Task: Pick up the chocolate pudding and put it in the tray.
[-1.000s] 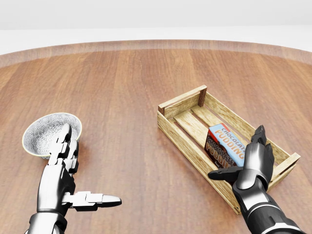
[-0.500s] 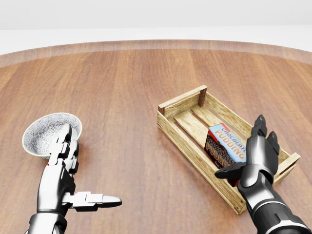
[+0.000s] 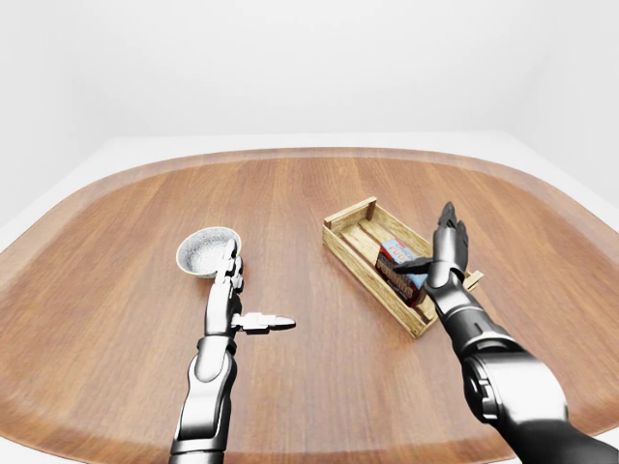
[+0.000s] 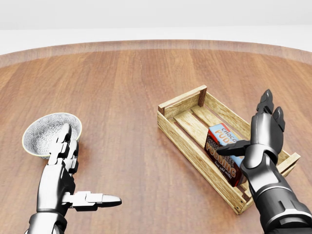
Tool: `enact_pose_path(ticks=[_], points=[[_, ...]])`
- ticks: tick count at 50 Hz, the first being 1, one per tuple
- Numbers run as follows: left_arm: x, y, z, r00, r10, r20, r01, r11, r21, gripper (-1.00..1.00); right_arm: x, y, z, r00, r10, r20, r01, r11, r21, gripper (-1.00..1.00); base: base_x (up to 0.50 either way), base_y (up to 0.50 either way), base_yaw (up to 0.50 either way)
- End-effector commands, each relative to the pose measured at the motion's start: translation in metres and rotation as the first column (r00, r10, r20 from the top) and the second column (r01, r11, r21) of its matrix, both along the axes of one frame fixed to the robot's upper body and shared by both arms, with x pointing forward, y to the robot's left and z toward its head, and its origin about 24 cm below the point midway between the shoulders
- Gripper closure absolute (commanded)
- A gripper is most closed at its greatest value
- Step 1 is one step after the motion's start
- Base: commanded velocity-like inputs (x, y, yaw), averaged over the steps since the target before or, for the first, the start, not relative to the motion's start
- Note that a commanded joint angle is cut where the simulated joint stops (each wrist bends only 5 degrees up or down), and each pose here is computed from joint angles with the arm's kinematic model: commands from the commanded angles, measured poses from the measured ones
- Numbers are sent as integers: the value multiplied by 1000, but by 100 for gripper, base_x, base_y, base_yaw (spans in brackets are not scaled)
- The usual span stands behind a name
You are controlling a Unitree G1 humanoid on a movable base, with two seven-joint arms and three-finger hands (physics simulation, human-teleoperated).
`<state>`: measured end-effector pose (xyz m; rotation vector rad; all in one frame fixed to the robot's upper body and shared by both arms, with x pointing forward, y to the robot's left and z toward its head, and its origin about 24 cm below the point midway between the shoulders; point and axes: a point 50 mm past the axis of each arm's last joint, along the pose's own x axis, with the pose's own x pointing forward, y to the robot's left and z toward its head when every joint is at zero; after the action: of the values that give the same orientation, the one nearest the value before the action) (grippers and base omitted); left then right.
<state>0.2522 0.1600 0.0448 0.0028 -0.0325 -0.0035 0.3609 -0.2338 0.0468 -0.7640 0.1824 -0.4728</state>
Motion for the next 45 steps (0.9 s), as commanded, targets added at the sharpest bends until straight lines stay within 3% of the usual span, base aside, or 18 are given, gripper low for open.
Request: enact_pose_path(ticks=[1, 14, 25, 36, 40, 45], points=[[0, -1, -1, 1000, -15, -10, 15, 1000, -16, -100, 8, -1, 21, 994, -28, 108, 20, 997, 78, -100, 0, 0, 0], [0, -1, -1, 1000, -17, -10, 17, 1000, -15, -100, 15, 2, 56, 955, -59, 290, -2, 979, 205, -100, 0, 0, 0], [0, -2, -2, 1000, -17, -10, 17, 1000, -15, -100, 14, 11, 99, 881, 12, 473, -148, 957, 251, -100, 0, 0, 0], [0, -2, -1, 1000, -17, -10, 17, 1000, -16, -100, 1, 20, 160, 722, 96, 685, -335, 915, 226, -100, 0, 0, 0], [0, -2, -1, 1000, -17, -10, 17, 1000, -15, -100, -7, 23, 183, 651, 125, 749, -385, 905, 183, -100, 0, 0, 0], [1, -1, -2, 1000, -14, -11, 14, 1000, -17, -100, -15, 24, 198, 595, 145, 791, -416, 897, 149, -100, 0, 0, 0]])
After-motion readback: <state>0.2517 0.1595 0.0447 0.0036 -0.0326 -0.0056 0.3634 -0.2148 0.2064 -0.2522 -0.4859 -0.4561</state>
